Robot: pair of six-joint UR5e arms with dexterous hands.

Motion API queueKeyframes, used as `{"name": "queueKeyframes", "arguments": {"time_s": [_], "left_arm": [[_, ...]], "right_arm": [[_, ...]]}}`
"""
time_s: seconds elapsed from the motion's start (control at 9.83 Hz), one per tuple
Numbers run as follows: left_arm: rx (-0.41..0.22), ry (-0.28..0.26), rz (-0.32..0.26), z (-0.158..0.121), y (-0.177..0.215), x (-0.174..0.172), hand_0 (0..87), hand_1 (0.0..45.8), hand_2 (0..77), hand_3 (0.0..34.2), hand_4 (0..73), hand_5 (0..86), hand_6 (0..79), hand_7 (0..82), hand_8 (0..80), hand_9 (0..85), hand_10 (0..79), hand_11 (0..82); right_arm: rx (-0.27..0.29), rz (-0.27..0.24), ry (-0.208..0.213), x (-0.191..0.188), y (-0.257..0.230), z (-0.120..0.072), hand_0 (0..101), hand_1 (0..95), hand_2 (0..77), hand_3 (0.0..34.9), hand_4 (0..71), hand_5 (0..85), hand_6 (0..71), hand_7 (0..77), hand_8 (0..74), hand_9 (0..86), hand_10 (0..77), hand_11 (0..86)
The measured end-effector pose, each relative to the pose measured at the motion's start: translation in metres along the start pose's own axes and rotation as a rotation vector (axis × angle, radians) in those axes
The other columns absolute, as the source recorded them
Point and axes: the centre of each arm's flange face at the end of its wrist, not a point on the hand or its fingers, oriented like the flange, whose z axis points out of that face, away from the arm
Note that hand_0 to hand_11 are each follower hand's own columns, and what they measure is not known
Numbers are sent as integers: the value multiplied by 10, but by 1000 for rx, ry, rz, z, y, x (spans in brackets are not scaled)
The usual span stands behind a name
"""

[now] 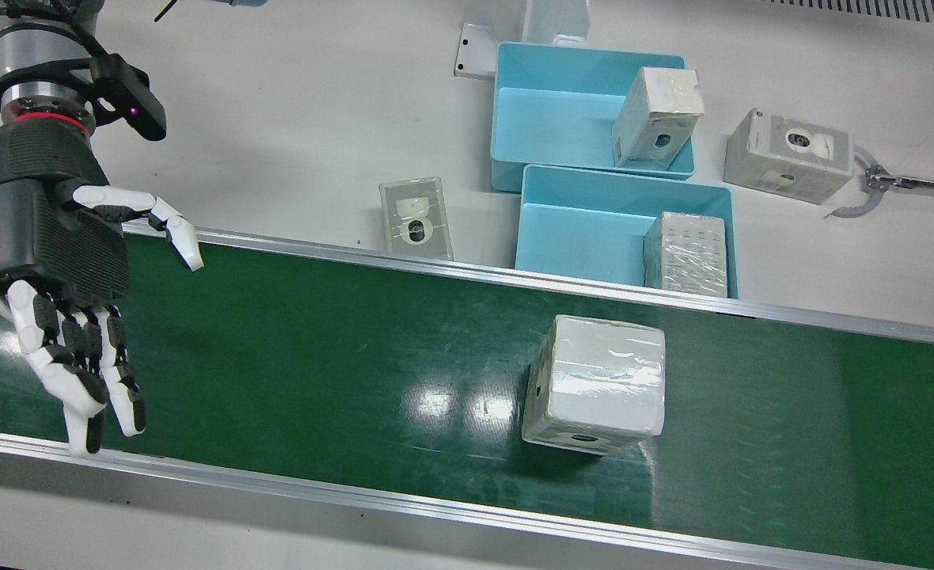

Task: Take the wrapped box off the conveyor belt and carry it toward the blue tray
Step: 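Hold the right hand open over the belt, waiting for the box, then move the open right hand toward the white wrapped box on the belt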

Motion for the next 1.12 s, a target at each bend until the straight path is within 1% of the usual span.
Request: {"name": "queueKeyframes", "arguments": {"time_s": [0.1,0.2,0.31,0.41,0.51,0.61,0.71,0.81,0.92,1.02,1.12], "left_arm": [[0,0,0,0,0,0,0,0,11,0,5,5,5,5,5,0,5,0],[0,0,0,0,0,0,0,0,11,0,5,5,0,5,5,0,5,0],[0,0,0,0,0,0,0,0,11,0,5,5,5,5,0,5,0,0],[0,0,0,0,0,0,0,0,5,0,5,5,5,5,0,5,5,0],[0,0,0,0,0,0,0,0,11,0,5,5,5,5,0,5,5,0],[0,0,0,0,0,0,0,0,11,0,5,5,5,5,0,5,5,0],[0,0,0,0,0,0,0,0,5,0,5,5,5,5,5,0,5,0],[0,0,0,0,0,0,0,0,5,0,5,5,5,5,5,0,5,0],[0,0,0,0,0,0,0,0,11,0,5,5,5,5,5,0,5,0],[0,0,0,0,0,0,0,0,11,0,5,5,5,5,5,0,5,0],[0,0,0,0,0,0,0,0,11,0,5,5,0,5,0,0,5,0]], "right_arm": [[2,-4,-4,-3,0,0,597,289,300,183,22,93,0,0,0,11,33,71],[3,-8,-6,-6,0,-1,597,289,300,183,22,93,0,0,0,11,11,65],[3,-11,-7,-6,0,-1,597,289,300,183,22,93,0,0,0,11,11,65],[4,-13,-3,-4,-1,-1,617,349,327,238,0,71,0,0,0,11,33,65],[8,-13,7,3,-2,-1,642,349,349,243,22,76,0,0,0,11,22,71],[14,-13,19,10,-5,-1,658,355,338,222,27,76,0,0,0,11,22,71],[21,-14,29,16,-8,-2,586,267,256,214,0,49,0,5,0,11,0,33],[31,-15,36,21,-13,-3,577,300,256,207,0,65,0,0,0,11,0,33],[38,-15,43,26,-16,-3,577,300,256,207,0,65,0,0,0,11,0,33],[42,-14,49,30,-18,-2,577,300,267,194,0,65,0,5,0,11,0,33],[46,-13,56,36,-19,-2,577,300,267,194,0,65,0,5,0,11,0,33]]}}
